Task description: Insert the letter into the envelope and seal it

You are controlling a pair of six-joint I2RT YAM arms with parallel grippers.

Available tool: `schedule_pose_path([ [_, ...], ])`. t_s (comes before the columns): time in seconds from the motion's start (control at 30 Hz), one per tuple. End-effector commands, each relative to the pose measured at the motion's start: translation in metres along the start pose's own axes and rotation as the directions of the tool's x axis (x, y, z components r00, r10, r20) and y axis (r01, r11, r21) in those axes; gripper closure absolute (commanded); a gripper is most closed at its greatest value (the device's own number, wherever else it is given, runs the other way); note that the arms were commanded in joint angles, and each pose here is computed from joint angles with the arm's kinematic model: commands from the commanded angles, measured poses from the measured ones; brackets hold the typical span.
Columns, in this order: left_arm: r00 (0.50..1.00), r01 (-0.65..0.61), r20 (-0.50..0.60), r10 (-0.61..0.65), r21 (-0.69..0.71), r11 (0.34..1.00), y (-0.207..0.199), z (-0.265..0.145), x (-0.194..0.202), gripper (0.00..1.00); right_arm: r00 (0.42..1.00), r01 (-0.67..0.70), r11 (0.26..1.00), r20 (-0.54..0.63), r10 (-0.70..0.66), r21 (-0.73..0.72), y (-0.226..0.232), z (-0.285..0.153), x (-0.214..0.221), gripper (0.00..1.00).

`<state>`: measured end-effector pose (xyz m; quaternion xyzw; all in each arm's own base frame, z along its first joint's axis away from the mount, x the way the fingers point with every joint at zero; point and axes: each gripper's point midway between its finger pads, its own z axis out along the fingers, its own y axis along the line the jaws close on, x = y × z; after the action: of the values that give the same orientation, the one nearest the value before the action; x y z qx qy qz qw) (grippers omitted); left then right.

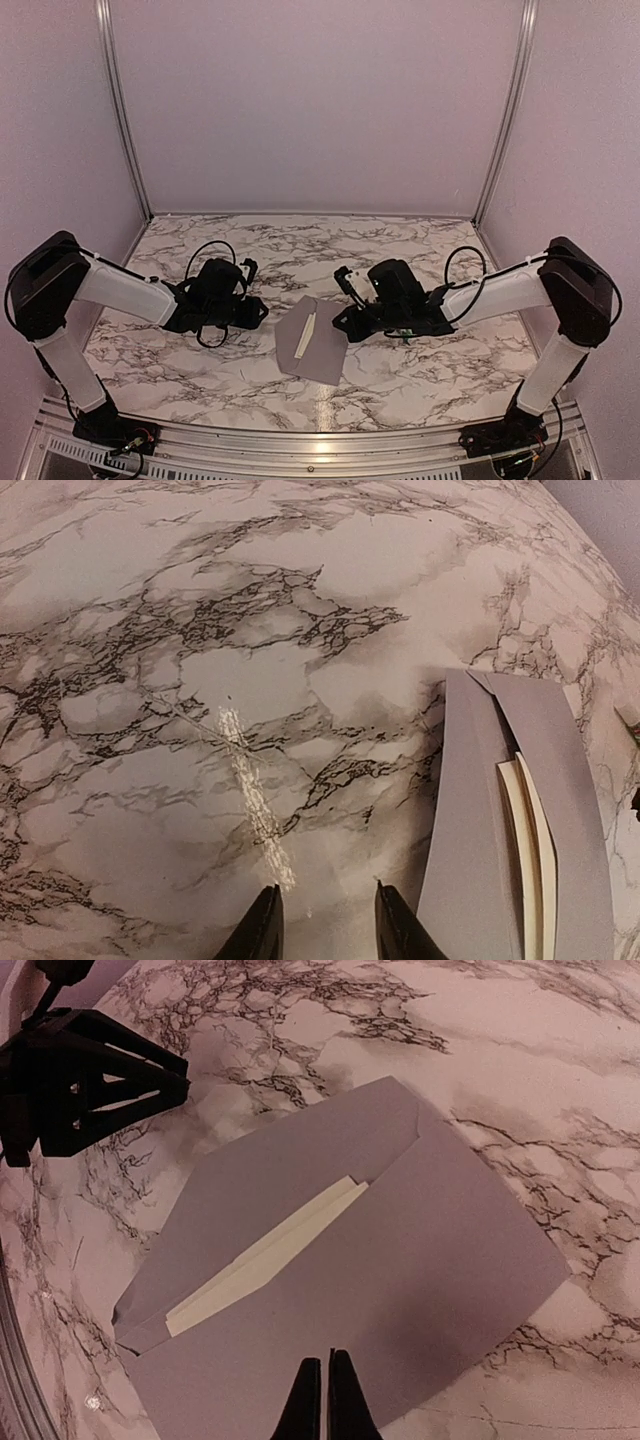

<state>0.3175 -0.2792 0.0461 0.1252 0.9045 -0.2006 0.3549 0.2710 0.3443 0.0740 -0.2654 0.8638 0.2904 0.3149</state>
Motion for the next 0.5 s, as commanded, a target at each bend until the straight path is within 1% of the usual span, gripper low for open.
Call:
schedule_pose_path([
  [0.0,0.999,-0.005,-0.043,0.006,0.038,0.999,-0.007,0.011,0.005,0.67,0.997,0.026,0.993,0.073,-0.017,-0.114,0.023,0.021,-0.025,1.00],
  [0.17,0.997,-0.027,-0.075,0.033,0.090,0.996,-0.016,0.015,0.011,0.67,0.999,0.021,0.986,0.049,-0.013,-0.167,0.030,0.042,-0.019,1.00],
  [0.33,0.993,-0.028,-0.107,0.041,0.123,0.992,-0.021,0.020,0.019,0.67,1.000,0.013,0.988,0.028,-0.009,-0.152,0.025,0.051,-0.012,1.00],
  [0.47,0.989,-0.033,-0.135,0.059,0.183,0.983,-0.033,0.022,0.024,0.68,1.000,0.008,0.989,0.008,-0.006,-0.147,0.023,0.056,-0.005,1.00],
])
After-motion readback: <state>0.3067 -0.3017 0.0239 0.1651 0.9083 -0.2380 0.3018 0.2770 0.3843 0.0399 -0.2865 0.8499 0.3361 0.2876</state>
